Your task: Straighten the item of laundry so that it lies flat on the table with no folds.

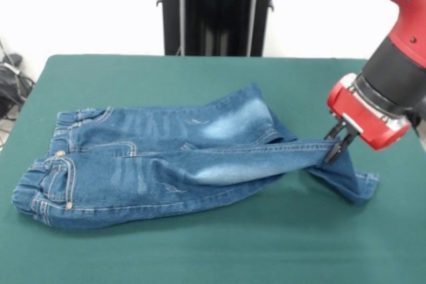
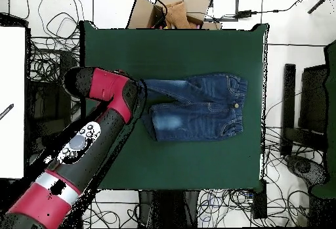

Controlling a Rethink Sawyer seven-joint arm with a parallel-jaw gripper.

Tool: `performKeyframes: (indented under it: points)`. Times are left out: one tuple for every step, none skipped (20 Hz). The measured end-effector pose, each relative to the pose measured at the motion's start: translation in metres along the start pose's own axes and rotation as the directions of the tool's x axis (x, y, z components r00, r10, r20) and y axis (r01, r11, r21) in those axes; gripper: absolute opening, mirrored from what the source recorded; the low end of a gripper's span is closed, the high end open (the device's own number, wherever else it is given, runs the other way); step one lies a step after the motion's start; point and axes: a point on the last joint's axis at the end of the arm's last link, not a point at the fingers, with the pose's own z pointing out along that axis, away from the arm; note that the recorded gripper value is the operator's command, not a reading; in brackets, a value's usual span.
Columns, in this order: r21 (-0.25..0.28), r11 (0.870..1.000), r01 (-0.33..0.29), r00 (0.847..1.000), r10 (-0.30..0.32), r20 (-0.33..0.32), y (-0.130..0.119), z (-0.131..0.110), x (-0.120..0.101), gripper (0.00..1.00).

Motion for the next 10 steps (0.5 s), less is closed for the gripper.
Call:
performKeyframes:
  points:
    - [0.002, 1.000, -0.006, 1.000, 0.006, -0.008, 0.002, -0.002, 0.001, 0.00]
    - [0.003, 1.000, -0.010, 1.000, 0.011, -0.013, 0.003, -0.003, 0.001, 0.00]
    - [0.003, 1.000, -0.013, 1.000, 0.013, -0.016, 0.003, -0.004, 0.001, 0.00]
    - [0.003, 1.000, -0.019, 1.000, 0.019, -0.019, 0.004, -0.004, -0.002, 0.00]
    - [0.002, 1.000, -0.020, 1.000, 0.020, -0.019, 0.004, -0.004, -0.002, 0.00]
    - [0.000, 1.000, -0.024, 1.000, 0.024, -0.019, 0.004, -0.004, -0.006, 0.00]
    - [-0.001, 1.000, -0.027, 0.999, 0.027, -0.020, 0.004, -0.004, -0.008, 0.00]
    - [-0.001, 1.000, -0.030, 0.999, 0.030, -0.020, 0.003, -0.003, -0.011, 0.00]
    - [-0.002, 0.999, -0.033, 0.999, 0.033, -0.020, 0.003, -0.003, -0.013, 0.00]
    - [-0.003, 0.999, -0.039, 0.999, 0.039, -0.021, 0.002, -0.004, -0.018, 0.00]
